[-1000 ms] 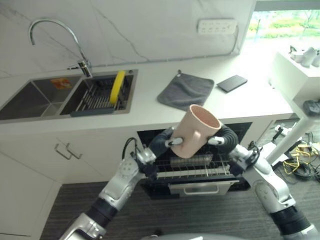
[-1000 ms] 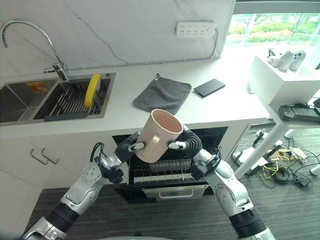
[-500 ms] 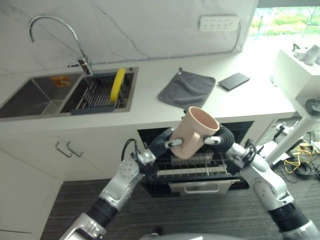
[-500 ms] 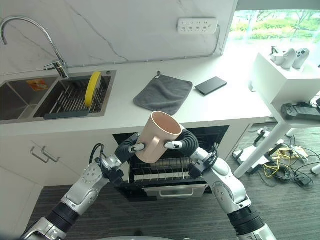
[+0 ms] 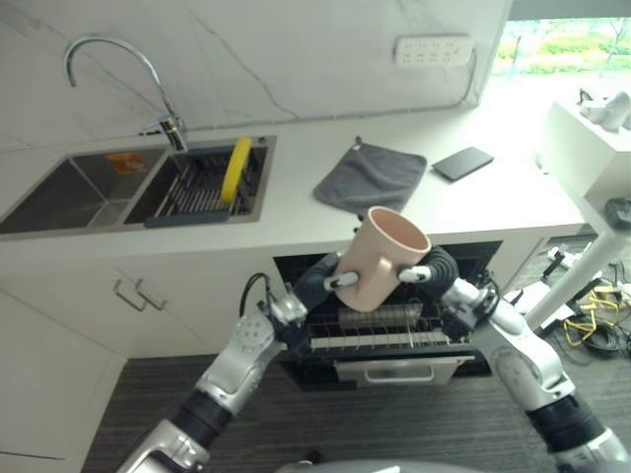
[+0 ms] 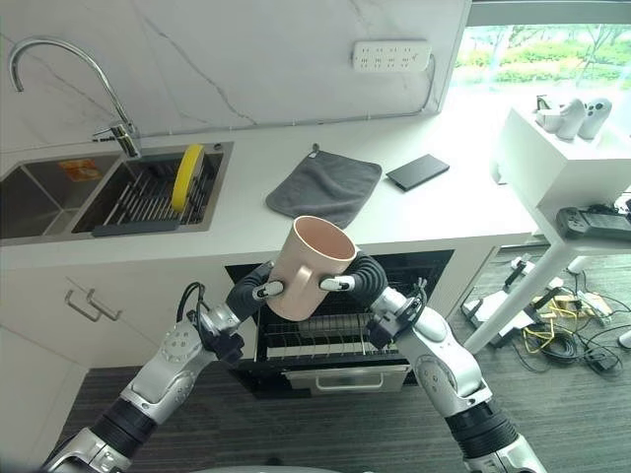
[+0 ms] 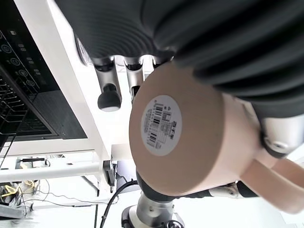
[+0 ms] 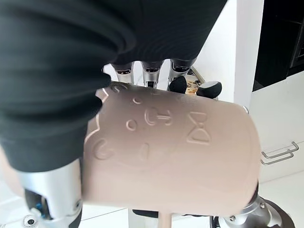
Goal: Place the dishes in the dishwasher.
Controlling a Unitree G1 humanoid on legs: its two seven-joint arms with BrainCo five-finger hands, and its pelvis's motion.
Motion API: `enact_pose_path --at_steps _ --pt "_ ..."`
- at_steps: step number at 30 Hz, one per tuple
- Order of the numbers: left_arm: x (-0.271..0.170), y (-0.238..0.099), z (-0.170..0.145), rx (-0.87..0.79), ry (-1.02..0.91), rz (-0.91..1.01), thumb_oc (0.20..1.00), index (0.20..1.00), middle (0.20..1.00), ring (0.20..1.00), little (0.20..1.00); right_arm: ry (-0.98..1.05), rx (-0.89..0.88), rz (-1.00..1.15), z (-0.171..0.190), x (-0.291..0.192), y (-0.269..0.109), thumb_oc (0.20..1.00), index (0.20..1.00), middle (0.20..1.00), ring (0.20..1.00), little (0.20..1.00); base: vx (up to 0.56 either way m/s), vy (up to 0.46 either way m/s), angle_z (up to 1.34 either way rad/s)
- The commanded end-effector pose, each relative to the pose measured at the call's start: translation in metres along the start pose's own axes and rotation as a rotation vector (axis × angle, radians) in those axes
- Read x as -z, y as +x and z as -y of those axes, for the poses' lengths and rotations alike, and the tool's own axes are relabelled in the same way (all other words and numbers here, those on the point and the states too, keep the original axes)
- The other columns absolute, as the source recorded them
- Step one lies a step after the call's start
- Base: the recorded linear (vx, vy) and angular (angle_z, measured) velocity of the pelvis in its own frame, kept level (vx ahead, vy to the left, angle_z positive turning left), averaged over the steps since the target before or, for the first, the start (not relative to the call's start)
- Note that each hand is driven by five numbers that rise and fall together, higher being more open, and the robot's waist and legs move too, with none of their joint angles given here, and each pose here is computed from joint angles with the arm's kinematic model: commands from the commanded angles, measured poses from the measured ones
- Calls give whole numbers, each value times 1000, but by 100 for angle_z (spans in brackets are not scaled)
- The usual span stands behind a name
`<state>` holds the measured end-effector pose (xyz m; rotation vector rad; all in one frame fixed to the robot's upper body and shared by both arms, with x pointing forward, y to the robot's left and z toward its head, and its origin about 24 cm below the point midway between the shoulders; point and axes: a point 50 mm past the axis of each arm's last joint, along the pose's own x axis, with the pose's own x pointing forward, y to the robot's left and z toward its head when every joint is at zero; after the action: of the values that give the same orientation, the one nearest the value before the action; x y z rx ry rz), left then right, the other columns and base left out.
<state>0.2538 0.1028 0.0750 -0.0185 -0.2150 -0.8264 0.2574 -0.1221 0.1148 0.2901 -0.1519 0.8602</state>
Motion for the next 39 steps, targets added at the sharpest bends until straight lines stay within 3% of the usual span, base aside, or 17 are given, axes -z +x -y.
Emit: enact_pose_path --at_steps 1,20,21,22,23,39 --pt "-10 22 1 64 103 17 200 200 200 200 200 -65 -230 161 -37 -34 33 1000 1000 1000 1000 1000 0 0 0" --pt "-10 24 6 74 73 20 200 200 200 200 200 -87 -261 159 -45 -33 38 1000 1000 1000 1000 1000 0 0 0" --pt "-10 25 7 76 84 17 200 200 200 200 200 -87 -262 166 -46 -33 39 608 608 608 608 608 0 0 0" --pt "-10 25 7 77 87 16 200 200 200 200 200 -85 -264 170 -46 -33 40 448 448 448 448 448 0 0 0" --pt "-10 25 7 78 87 16 200 200 200 200 200 -84 -265 177 -47 -34 40 200 200 200 200 200 0 0 0" --pt "-6 26 6 22 85 -13 200 200 200 200 200 -68 -238 282 -53 -41 43 200 200 200 200 200 0 0 0"
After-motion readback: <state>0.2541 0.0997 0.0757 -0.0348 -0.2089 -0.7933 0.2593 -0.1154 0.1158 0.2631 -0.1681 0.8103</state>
